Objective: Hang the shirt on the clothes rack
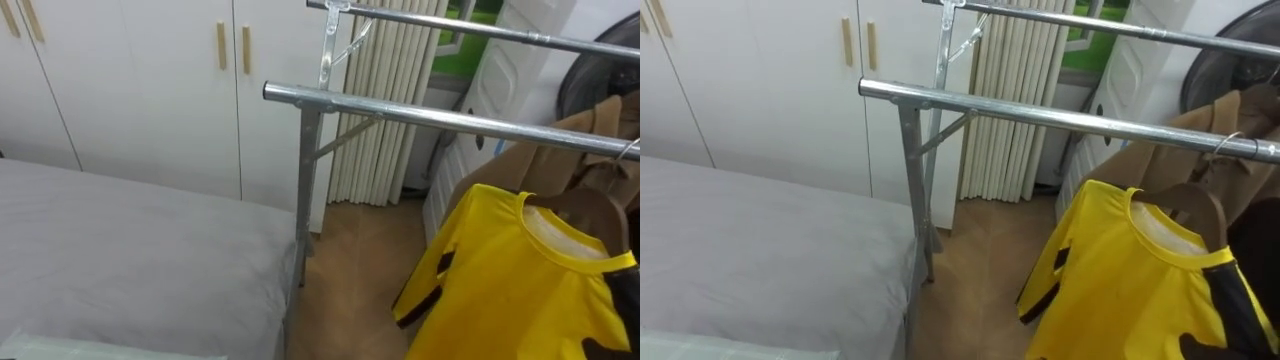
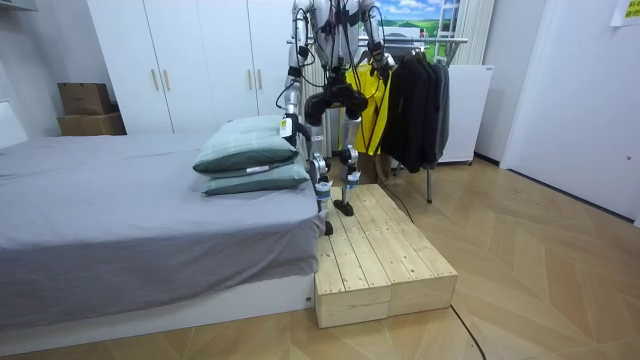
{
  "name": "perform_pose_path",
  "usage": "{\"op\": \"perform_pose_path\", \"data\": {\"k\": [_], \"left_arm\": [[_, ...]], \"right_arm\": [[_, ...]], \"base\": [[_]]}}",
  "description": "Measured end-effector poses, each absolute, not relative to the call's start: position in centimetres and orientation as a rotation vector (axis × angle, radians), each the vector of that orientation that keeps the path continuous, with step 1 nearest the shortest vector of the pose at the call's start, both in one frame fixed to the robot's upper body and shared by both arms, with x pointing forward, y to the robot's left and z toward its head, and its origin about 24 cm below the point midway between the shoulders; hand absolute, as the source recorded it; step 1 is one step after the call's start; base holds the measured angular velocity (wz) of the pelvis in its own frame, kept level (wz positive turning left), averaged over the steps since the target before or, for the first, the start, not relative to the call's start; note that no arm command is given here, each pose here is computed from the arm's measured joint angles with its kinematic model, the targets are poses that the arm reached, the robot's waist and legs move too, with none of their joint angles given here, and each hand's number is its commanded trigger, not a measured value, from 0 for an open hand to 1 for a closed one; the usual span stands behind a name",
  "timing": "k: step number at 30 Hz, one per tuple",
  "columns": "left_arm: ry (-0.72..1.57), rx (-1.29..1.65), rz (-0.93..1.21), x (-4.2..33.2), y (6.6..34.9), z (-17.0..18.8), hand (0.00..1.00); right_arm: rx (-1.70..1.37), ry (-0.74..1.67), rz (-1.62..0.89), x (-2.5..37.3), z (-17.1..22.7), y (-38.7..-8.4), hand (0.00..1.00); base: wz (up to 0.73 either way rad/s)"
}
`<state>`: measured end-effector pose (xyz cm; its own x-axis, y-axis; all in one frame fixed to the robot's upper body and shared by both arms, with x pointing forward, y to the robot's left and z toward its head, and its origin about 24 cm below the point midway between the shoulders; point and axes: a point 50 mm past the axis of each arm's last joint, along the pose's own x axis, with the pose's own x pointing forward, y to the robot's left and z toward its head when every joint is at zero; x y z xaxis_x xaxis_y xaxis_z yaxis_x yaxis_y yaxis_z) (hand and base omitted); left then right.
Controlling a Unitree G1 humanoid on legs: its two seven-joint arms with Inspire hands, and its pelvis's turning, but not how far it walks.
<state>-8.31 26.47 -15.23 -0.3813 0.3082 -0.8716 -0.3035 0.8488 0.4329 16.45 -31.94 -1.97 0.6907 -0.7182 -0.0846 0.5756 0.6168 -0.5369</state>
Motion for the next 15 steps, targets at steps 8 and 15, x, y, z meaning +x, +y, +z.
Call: {"op": "perform_pose_path", "data": {"k": [8,15], "left_arm": [[1.857,0.013,0.654,-8.3,26.0,-15.4,0.0],[1.855,0.013,0.654,-8.3,25.9,-15.4,0.0]], "right_arm": [[-0.44,0.298,-0.729,16.2,-2.7,-30.9,0.0],[-0.326,0.304,-0.722,15.4,-3.4,-31.6,0.0]], "base": [[-0.01],[0.0]]}}
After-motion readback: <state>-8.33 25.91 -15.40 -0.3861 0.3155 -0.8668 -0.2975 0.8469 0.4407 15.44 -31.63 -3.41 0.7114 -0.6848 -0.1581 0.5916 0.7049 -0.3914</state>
